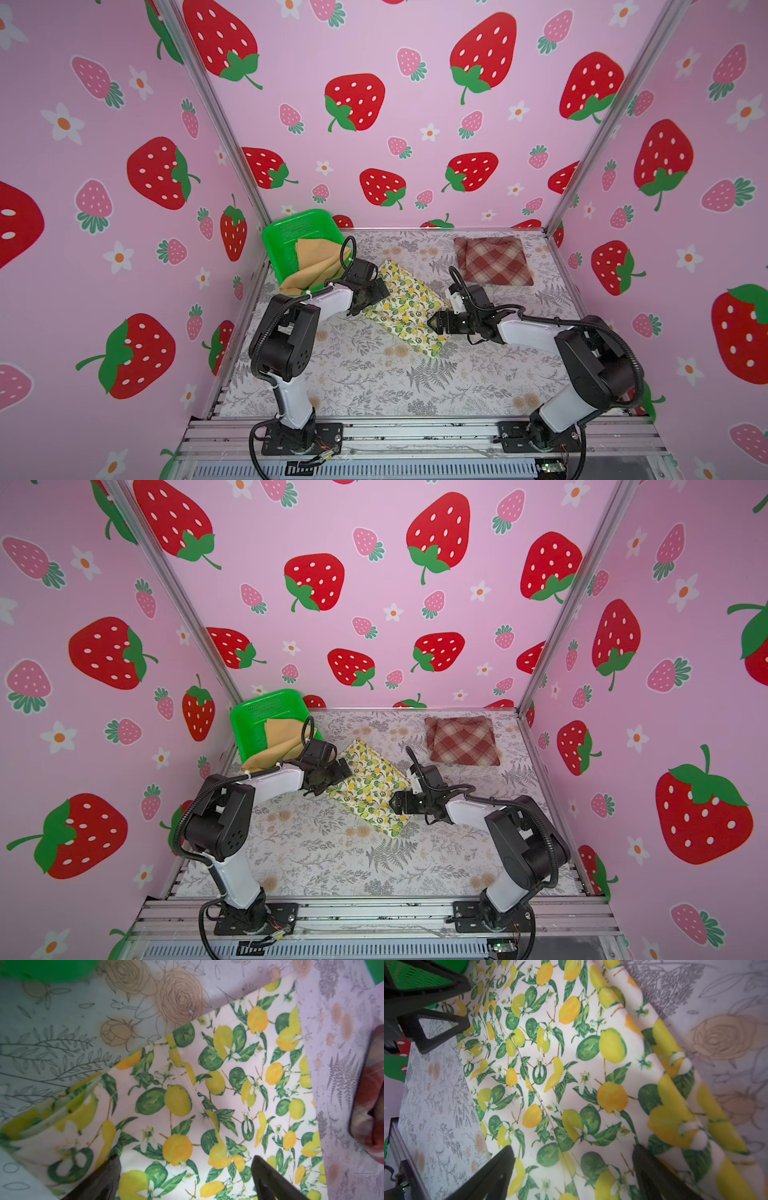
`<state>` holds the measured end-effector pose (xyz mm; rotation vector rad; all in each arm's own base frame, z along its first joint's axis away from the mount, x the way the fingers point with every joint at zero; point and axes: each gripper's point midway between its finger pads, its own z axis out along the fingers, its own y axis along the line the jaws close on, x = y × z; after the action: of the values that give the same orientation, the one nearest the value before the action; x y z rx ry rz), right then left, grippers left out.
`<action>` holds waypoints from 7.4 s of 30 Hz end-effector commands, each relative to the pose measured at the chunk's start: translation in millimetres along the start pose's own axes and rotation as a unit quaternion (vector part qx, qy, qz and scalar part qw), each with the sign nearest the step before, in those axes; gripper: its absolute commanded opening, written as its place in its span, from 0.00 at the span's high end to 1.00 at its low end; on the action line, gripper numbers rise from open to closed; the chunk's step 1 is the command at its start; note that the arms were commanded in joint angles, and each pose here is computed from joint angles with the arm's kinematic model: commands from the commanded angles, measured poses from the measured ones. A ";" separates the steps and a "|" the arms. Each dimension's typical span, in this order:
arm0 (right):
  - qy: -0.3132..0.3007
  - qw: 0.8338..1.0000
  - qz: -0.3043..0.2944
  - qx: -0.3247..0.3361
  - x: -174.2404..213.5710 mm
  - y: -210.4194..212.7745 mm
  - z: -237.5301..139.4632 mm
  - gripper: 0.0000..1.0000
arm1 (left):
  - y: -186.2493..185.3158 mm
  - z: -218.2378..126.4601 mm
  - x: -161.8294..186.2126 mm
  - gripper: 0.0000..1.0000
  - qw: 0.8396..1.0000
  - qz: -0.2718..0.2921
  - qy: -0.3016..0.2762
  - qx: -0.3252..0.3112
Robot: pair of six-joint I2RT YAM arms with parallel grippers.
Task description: Fold and stack the skirts
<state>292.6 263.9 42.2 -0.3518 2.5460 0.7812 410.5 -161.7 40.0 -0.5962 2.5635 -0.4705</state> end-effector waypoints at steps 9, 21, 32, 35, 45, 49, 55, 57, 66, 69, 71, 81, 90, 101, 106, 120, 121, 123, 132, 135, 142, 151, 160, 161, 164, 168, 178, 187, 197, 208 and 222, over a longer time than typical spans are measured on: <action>0.015 0.993 -0.022 0.118 -31.5 -56.0 0.7 0.07 | 22.0 -25.0 72.9 0.01 0.998 -0.060 -0.011 -0.005; -0.008 0.997 -0.067 0.026 -10.2 53.2 -32.5 0.00 | -7.2 -58.6 54.5 0.01 0.998 -0.046 -0.021 0.044; 0.018 0.999 -0.032 0.034 51.3 29.8 -26.3 0.00 | 24.6 -46.6 54.5 0.01 0.998 -0.060 -0.017 0.018; 0.024 0.999 -0.017 0.035 65.8 21.5 -26.8 0.00 | 35.7 -41.3 56.0 0.01 0.998 -0.063 -0.015 0.004; 0.052 0.996 -0.002 0.071 101.5 -10.2 -24.4 0.01 | 62.4 -28.1 80.0 0.01 0.997 -0.077 0.013 -0.014; 0.045 0.996 -0.004 0.080 96.6 -15.0 -26.9 0.00 | 67.9 -33.8 92.9 0.01 0.996 -0.084 0.014 -0.005; 0.028 0.994 -0.009 0.105 68.1 -30.8 -31.6 0.00 | 57.0 -51.2 109.2 0.01 0.997 -0.073 0.017 0.017; 0.029 0.993 -0.007 0.110 59.7 -39.0 -30.4 0.00 | 49.7 -58.2 115.1 0.01 0.997 -0.067 0.016 0.026; -0.038 0.996 -0.019 0.081 2.2 -13.9 -53.2 0.00 | 12.6 -97.4 80.3 0.01 0.997 -0.035 -0.026 0.064; -0.042 0.995 -0.012 0.092 -8.0 -24.0 -56.2 0.00 | -12.7 -108.0 60.4 0.01 0.998 0.015 -0.031 0.062; -0.046 0.994 -0.007 0.099 -16.4 -33.3 -57.2 0.00 | -31.0 -109.5 49.7 0.01 0.997 0.051 -0.026 0.056; -0.021 0.994 0.020 0.108 -25.0 -74.0 -38.8 0.02 | -87.8 -68.6 42.9 0.01 0.993 0.059 0.014 0.102; 0.005 0.996 0.035 0.084 -13.1 -82.2 -21.7 0.18 | -78.0 -20.3 65.2 0.00 0.994 0.058 0.056 0.070; 0.027 0.996 0.060 0.057 7.9 -82.0 -8.3 0.35 | -59.7 -2.9 79.0 0.00 0.995 0.054 0.074 0.046; 0.024 0.995 0.071 0.059 13.8 -85.1 -7.5 0.43 | -55.5 -3.1 79.3 0.00 0.995 0.055 0.075 0.041; 0.011 0.994 0.082 0.073 6.8 -98.0 -14.3 0.63 | -54.1 -7.4 76.6 0.00 0.995 0.049 0.074 0.043; 0.013 0.994 0.083 0.074 8.6 -99.1 -13.8 0.65 | -54.4 -7.2 76.3 0.00 0.995 0.048 0.074 0.043; 0.013 0.994 0.086 0.072 10.6 -99.5 -13.3 0.68 | -55.6 -7.4 76.3 0.00 0.995 0.049 0.074 0.045; 0.021 0.994 0.093 0.047 16.1 -93.6 -7.4 0.77 | -57.0 -5.4 76.5 0.00 0.995 0.047 0.077 0.047; 0.027 0.994 0.097 0.038 19.1 -92.3 -4.1 0.83 | -57.4 -3.8 77.6 0.00 0.995 0.045 0.080 0.049; 0.013 0.995 0.087 0.045 8.0 -90.1 -11.3 1.00 | -61.9 -10.7 75.0 0.00 0.994 0.047 0.076 0.057; -0.020 0.994 0.027 0.108 -44.9 -87.8 -50.0 1.00 | -104.8 -53.3 61.9 0.00 0.989 0.066 0.054 0.117; -0.036 0.987 -0.013 0.156 -78.6 -82.1 -86.5 1.00 | -173.1 -69.8 95.5 0.00 0.971 0.095 0.083 0.202; -0.037 0.987 -0.015 0.158 -80.0 -81.7 -88.4 1.00 | -179.6 -68.4 101.4 0.00 0.968 0.096 0.089 0.212; -0.044 0.986 -0.019 0.161 -84.5 -80.5 -92.3 1.00 | -195.7 -64.0 119.1 0.01 0.960 0.090 0.109 0.241; -0.033 0.987 -0.014 0.154 -80.1 -78.5 -91.3 1.00 | -209.9 -54.8 143.3 0.01 0.950 0.074 0.129 0.275; -0.042 0.987 -0.014 0.154 -88.6 -73.0 -99.8 1.00 | -219.5 -40.4 175.1 0.01 0.935 0.034 0.170 0.310; -0.048 0.987 -0.010 0.155 -95.6 -71.2 -102.7 1.00 | -202.6 -31.7 190.4 0.01 0.937 0.030 0.182 0.295; -0.045 0.988 -0.008 0.147 -96.8 -68.2 -101.1 1.00 | -192.6 -22.4 203.2 0.02 0.938 0.028 0.193 0.286; -0.059 0.991 0.001 0.119 -111.3 -48.5 -108.7 1.00 | -193.1 -6.1 214.9 0.02 0.939 0.035 0.204 0.275; -0.051 0.994 0.015 0.091 -106.5 -26.2 -93.6 1.00 | -206.0 -39.5 169.5 0.02 0.940 0.053 0.166 0.293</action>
<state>355.0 194.9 137.1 -0.2280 2.5453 0.5420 310.5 -418.2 64.1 -0.1954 2.5982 -1.3149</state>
